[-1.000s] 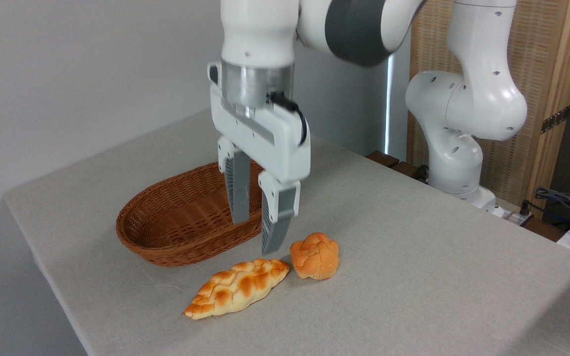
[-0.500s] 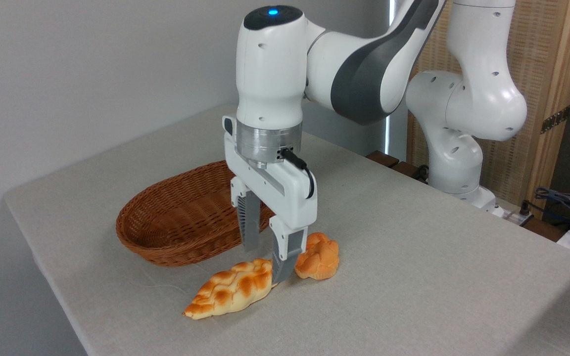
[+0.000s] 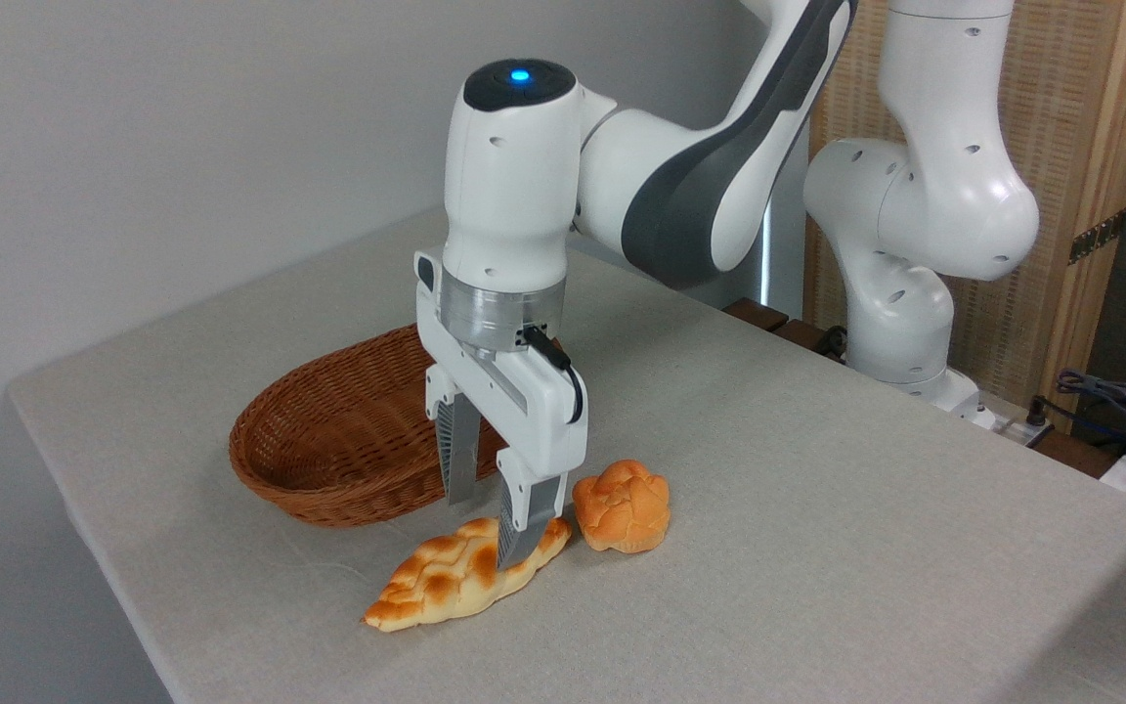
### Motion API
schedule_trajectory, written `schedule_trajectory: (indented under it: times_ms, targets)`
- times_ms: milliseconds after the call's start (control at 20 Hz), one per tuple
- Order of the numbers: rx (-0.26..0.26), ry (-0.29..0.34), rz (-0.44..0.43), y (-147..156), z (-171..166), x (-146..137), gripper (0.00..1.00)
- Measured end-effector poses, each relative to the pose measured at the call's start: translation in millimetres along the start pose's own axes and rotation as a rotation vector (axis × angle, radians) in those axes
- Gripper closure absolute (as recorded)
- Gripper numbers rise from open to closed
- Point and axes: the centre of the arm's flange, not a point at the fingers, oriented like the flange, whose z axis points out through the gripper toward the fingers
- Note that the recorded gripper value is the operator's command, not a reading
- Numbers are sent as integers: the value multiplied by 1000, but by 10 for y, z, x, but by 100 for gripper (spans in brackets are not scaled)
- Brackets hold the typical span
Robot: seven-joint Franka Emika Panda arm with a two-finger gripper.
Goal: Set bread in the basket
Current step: 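Close the gripper on the middle of the braided loaf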
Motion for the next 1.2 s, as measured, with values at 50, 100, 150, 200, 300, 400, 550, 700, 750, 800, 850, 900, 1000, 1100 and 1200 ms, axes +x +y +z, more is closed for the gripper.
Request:
schedule_trajectory:
  times_ms: [50, 100, 150, 200, 300, 400, 550, 700, 750, 800, 850, 900, 1000, 1100, 1200]
  targets:
    - [4, 2, 2, 11, 33, 0, 1]
    - [10, 5, 3, 21, 61, 2, 1]
    - [15, 7, 11, 32, 83, 2, 1]
    - [17, 8, 28, 38, 93, 0, 1]
    - [19, 8, 73, 35, 96, -6, 1]
    - [19, 7, 100, 29, 95, -15, 2]
    - [23, -3, 137, 30, 99, -18, 2]
    - [27, -9, 155, 30, 100, -19, 4]
    - [28, -10, 157, 29, 99, -19, 4]
    - [31, -8, 161, 26, 96, -17, 4]
    - [36, -6, 169, 21, 91, -14, 4]
    - [40, -4, 178, 12, 87, -17, 4]
    - [44, -3, 194, -16, 80, -49, 4]
    - [45, -4, 219, -36, 77, -72, 4]
    - [48, -12, 247, -41, 80, -79, 5]
